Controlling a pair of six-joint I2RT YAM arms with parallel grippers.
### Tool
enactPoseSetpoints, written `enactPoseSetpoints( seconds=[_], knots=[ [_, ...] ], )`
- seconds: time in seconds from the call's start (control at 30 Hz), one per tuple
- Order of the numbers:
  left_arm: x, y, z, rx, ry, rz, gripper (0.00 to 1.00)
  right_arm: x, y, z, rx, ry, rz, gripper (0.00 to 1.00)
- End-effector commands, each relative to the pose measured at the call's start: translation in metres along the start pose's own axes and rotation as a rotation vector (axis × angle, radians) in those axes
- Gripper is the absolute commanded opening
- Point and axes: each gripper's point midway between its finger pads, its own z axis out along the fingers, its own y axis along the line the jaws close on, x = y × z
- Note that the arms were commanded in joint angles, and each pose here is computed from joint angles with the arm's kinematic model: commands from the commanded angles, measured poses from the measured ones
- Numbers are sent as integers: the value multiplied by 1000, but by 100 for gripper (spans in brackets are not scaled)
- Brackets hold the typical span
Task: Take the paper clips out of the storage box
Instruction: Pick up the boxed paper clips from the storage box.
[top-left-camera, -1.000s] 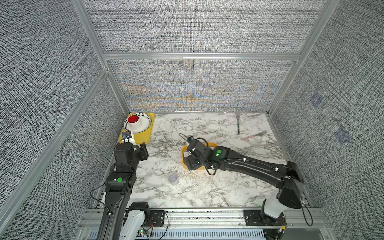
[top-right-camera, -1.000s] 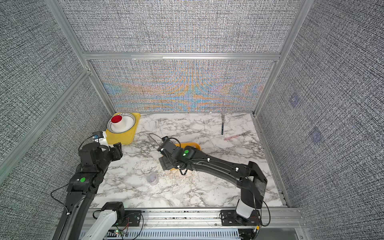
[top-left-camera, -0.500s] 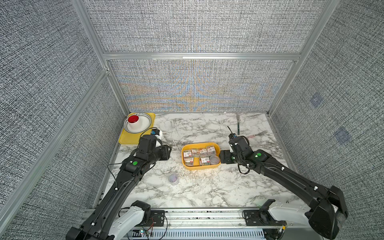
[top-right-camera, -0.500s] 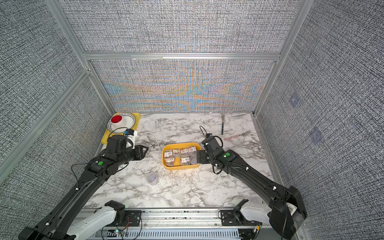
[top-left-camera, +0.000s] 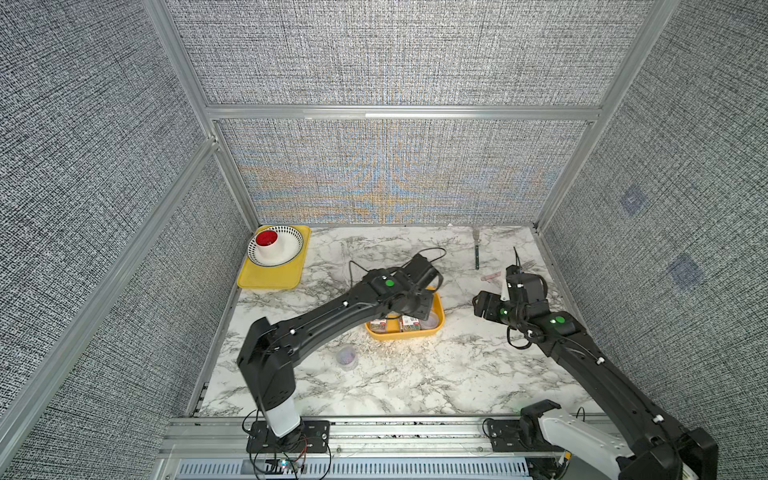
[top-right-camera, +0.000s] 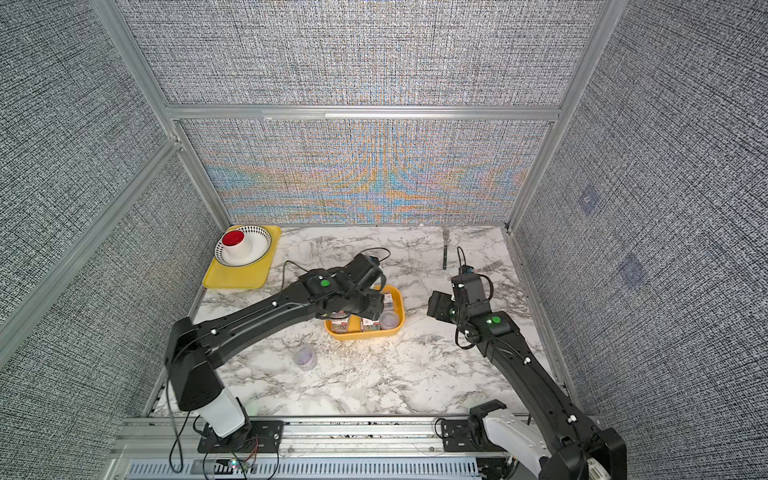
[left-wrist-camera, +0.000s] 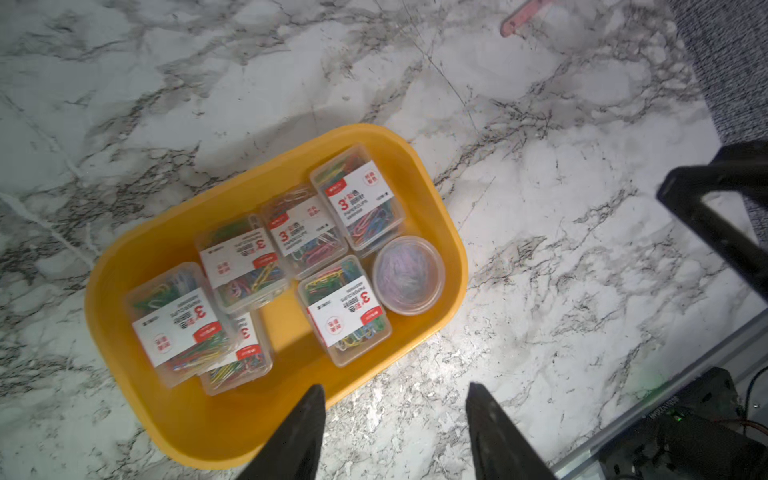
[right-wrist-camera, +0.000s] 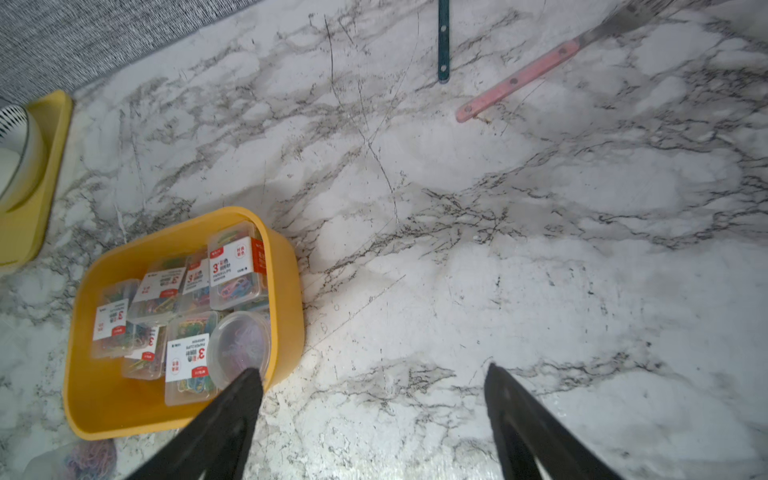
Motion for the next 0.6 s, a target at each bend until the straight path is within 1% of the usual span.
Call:
enactPoseSetpoints(
  seconds=[0.0, 0.13, 0.33, 0.5, 0.57],
  knots=[
    [7, 6, 14, -100, 86, 15, 58, 5, -7, -1, 3, 13, 12, 87],
    [6, -5, 39, -109, 160, 44, 58, 6, -12, -3, 13, 20, 9, 87],
    [21, -9, 70, -143, 277, 69, 60, 8, -19, -5, 20, 20, 9, 87],
    [27, -7, 81, -176, 313, 92, 63, 9, -20, -4, 13, 26, 10, 87],
    [26, -7, 83, -187, 312, 101, 64, 10, -21, -4, 11, 27, 9, 87]
  ],
)
